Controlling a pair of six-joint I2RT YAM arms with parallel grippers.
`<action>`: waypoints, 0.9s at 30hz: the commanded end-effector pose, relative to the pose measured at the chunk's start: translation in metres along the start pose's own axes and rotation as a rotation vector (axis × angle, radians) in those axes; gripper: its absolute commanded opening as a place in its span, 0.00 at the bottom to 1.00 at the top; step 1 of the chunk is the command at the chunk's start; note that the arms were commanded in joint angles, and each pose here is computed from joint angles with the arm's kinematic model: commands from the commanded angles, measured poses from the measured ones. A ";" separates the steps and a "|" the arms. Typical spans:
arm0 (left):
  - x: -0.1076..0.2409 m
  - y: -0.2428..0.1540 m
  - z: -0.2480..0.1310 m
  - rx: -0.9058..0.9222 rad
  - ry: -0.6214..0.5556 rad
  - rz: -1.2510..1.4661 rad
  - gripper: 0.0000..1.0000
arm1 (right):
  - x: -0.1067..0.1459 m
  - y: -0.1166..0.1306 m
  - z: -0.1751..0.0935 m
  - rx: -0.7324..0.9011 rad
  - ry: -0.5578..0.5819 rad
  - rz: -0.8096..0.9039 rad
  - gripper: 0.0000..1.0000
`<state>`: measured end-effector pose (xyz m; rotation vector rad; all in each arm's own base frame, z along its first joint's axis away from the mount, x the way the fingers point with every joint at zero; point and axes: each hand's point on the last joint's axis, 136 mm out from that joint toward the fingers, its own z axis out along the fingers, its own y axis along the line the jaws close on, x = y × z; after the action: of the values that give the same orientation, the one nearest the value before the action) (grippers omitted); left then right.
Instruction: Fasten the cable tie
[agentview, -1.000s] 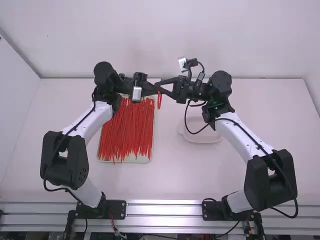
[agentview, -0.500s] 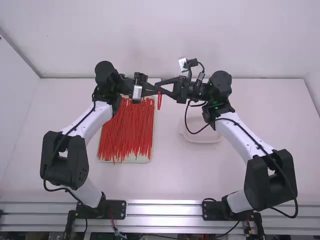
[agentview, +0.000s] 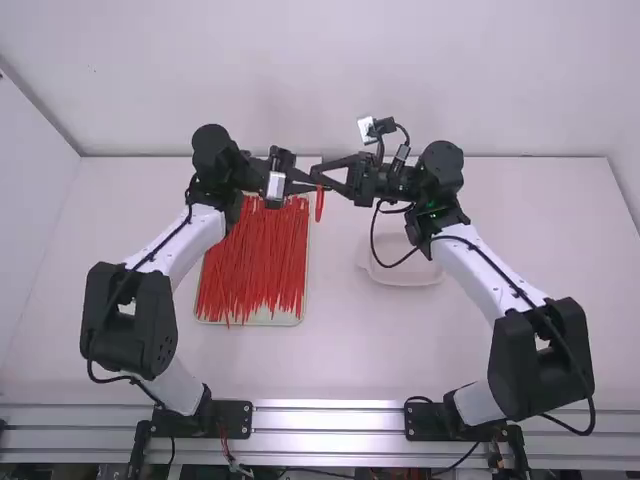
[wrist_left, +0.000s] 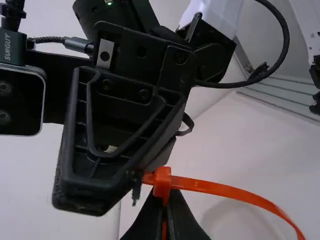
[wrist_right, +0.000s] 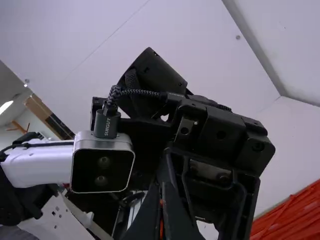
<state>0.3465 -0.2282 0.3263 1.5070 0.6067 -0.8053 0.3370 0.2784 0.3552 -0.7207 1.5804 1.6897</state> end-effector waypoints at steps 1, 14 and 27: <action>0.009 -0.011 0.000 0.005 -0.002 -0.045 0.02 | -0.009 0.008 -0.001 -0.007 -0.019 -0.038 0.00; 0.024 -0.024 0.000 -0.013 0.011 -0.117 0.02 | -0.014 0.009 -0.004 -0.005 -0.034 -0.046 0.00; 0.047 -0.047 -0.001 -0.042 0.033 -0.222 0.02 | -0.015 0.008 -0.006 0.000 -0.038 -0.046 0.00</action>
<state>0.3445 -0.2274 0.2783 1.4455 0.7688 -0.8811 0.3397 0.2751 0.3548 -0.7210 1.5744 1.6856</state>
